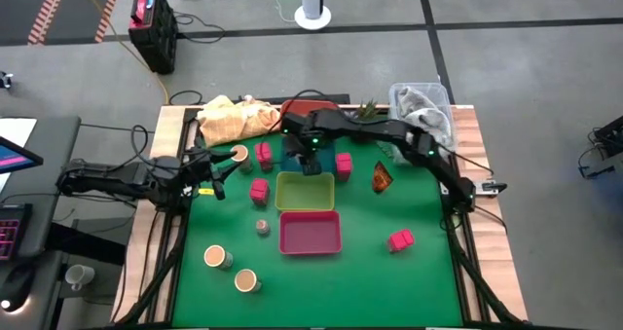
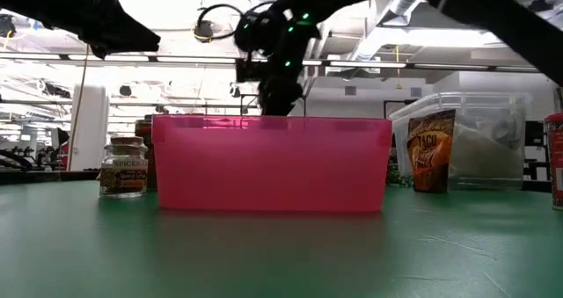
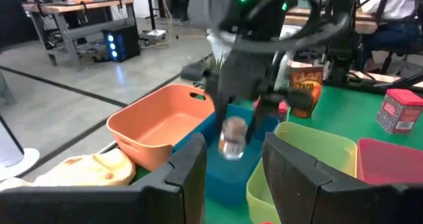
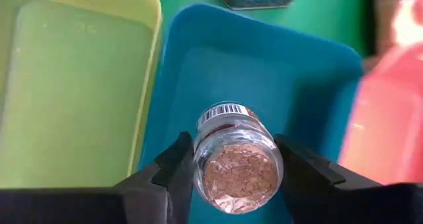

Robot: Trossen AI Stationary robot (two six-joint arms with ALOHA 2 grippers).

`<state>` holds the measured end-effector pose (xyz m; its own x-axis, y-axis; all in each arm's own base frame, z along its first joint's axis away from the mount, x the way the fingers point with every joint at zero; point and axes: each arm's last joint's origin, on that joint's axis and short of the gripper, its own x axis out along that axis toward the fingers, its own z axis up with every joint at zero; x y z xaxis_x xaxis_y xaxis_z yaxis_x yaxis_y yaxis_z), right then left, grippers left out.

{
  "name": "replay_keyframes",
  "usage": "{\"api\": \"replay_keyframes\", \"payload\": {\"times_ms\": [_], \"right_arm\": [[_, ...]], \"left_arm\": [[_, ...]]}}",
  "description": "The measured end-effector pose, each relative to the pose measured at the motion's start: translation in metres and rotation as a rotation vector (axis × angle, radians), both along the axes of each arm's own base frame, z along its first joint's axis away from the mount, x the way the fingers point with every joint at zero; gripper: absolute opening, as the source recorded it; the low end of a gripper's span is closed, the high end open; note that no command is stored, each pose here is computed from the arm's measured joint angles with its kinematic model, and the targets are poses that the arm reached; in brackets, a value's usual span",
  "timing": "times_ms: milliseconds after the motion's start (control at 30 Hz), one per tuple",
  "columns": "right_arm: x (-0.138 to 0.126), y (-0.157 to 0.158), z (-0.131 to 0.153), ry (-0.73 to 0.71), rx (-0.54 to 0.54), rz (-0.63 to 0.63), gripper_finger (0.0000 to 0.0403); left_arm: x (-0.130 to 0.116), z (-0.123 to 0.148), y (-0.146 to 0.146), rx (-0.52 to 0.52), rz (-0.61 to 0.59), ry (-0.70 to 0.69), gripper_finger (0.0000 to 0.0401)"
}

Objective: Sort spices by type
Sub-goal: Put the right brown seasoning bottle into the blue bin, then put the brown seasoning bottle into the blue bin

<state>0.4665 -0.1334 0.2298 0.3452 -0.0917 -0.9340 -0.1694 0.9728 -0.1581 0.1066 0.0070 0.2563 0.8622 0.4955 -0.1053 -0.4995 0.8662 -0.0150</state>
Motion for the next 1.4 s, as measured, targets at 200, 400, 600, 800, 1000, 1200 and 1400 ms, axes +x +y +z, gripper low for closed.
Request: {"api": "replay_keyframes", "payload": {"times_ms": [200, 400, 600, 800, 1000, 1200, 1400], "right_arm": [[0.016, -0.005, -0.021, 0.035, -0.001, 0.035, 0.0207], [0.019, -0.008, -0.031, 0.058, 0.006, 0.041, 0.0243], [0.017, -0.008, -0.026, 0.053, 0.004, 0.040, 0.0264], [0.014, -0.001, 0.003, 0.025, -0.060, 0.037, 0.0265], [0.014, 0.047, 0.048, -0.106, -0.096, 0.124, 0.0266], [0.025, 0.110, 0.055, -0.209, 0.019, 0.301, 0.0266], [0.037, 0.165, 0.055, -0.348, 0.085, 0.420, 0.0266]], "left_arm": [[0.000, 0.000, 0.000, -0.009, 0.001, -0.005, 0.0137], [0.000, 0.000, 0.000, -0.002, 0.000, 0.002, 0.0137], [0.000, -0.001, 0.000, 0.020, -0.002, 0.017, 0.0137], [-0.001, 0.000, 0.000, 0.024, -0.002, 0.022, 0.0137], [-0.012, 0.022, 0.001, -0.026, 0.005, 0.054, 0.0137], [-0.016, 0.019, 0.001, -0.050, 0.012, 0.125, 0.0137], [-0.015, 0.022, 0.001, -0.059, 0.011, 0.090, 0.0137]]}}
